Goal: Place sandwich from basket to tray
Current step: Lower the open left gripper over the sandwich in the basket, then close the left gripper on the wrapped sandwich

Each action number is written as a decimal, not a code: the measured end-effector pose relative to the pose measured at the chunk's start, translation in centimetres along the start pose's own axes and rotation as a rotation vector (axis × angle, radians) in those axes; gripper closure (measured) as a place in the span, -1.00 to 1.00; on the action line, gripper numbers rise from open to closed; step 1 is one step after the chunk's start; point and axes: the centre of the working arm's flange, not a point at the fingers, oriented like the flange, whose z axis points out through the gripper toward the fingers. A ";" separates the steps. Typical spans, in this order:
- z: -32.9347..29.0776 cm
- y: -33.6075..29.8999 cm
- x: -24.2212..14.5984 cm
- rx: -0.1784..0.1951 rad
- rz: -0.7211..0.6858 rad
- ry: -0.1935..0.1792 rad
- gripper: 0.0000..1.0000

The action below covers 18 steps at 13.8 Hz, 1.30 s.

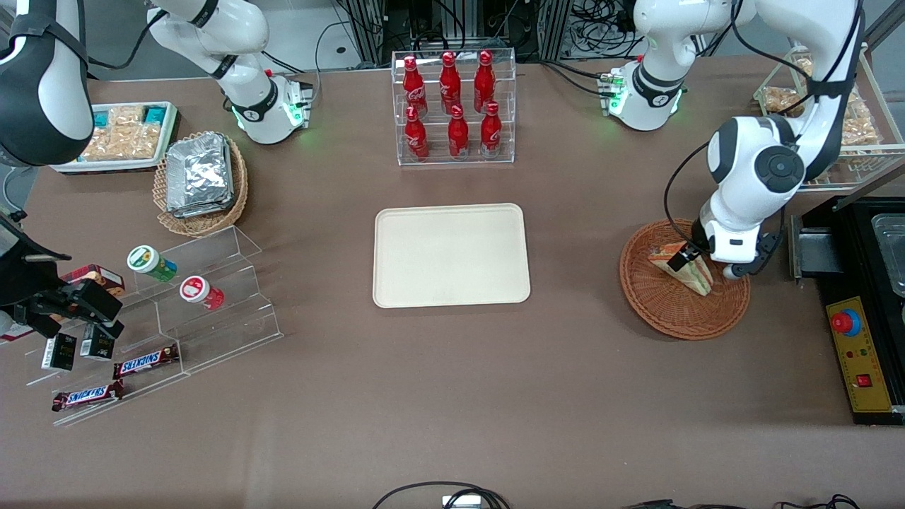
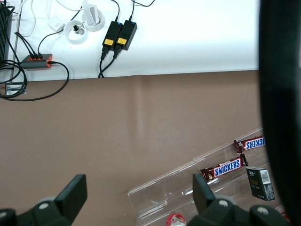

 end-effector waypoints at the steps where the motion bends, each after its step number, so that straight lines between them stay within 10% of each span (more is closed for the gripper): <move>1: 0.6 -0.4 0.3 0.004 -0.015 0.004 -1.00; 12: 5.7 -0.7 0.1 -0.019 -0.152 -0.005 -0.96; 18: 6.6 -0.7 -0.3 0.016 -0.084 0.011 0.10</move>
